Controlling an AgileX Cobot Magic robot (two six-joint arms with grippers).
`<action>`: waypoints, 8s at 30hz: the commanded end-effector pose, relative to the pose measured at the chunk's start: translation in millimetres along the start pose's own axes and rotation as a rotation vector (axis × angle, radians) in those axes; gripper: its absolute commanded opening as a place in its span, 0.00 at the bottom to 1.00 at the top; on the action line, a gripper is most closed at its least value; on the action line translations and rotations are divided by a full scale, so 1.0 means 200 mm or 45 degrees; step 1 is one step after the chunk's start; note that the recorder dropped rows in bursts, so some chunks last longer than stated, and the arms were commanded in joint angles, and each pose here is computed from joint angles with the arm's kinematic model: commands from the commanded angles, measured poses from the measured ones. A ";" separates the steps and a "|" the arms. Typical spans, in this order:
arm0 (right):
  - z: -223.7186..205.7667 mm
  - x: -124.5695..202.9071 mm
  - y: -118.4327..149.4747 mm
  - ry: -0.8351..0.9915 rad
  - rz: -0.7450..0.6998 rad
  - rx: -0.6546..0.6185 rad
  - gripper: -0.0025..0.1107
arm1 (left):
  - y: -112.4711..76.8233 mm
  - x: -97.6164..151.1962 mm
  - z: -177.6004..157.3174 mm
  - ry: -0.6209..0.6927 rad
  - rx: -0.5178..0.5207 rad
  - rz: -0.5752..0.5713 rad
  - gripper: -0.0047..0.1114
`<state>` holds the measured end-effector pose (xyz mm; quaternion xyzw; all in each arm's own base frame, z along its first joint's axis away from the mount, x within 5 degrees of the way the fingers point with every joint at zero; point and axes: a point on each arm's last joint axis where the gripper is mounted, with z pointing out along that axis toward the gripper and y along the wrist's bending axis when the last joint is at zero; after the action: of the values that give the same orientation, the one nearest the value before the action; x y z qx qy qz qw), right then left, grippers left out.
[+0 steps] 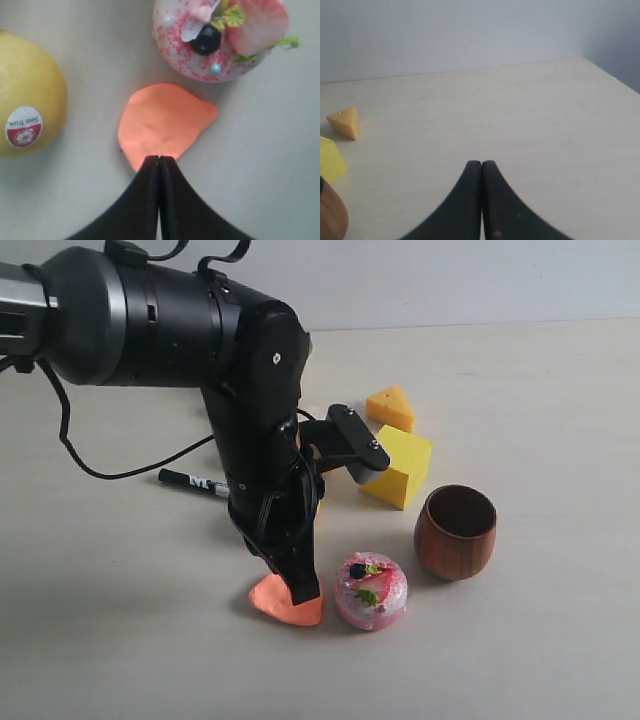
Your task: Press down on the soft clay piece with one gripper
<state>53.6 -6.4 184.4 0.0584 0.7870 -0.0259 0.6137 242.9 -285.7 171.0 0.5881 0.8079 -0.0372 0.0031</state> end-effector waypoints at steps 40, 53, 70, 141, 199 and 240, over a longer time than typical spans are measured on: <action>0.00 0.00 0.00 -0.011 -0.002 -0.004 0.02 | 0.06 0.05 0.19 -0.129 0.087 -0.194 0.04; 0.00 0.00 0.00 -0.011 -0.002 -0.004 0.02 | 0.07 0.06 0.28 -0.070 0.110 -0.211 0.04; 0.00 0.00 0.00 -0.011 -0.002 -0.004 0.02 | 0.07 0.07 0.36 -0.008 0.134 -0.246 0.04; 0.00 0.00 0.00 -0.011 -0.002 -0.004 0.02 | 0.03 0.06 0.17 -0.059 -0.004 -0.206 0.22; 0.00 0.00 0.00 -0.011 -0.002 -0.004 0.02 | -0.36 1.26 -1.18 -1.453 -0.911 -0.645 0.04; 0.00 0.00 0.00 -0.017 -0.002 -0.005 0.02 | -0.47 1.65 -0.10 -1.523 -0.987 -1.486 0.04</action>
<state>53.6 -6.3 184.4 0.0591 0.7869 -0.0248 0.6137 53.3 1.5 180.0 -0.0725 0.7967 -0.0565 0.5973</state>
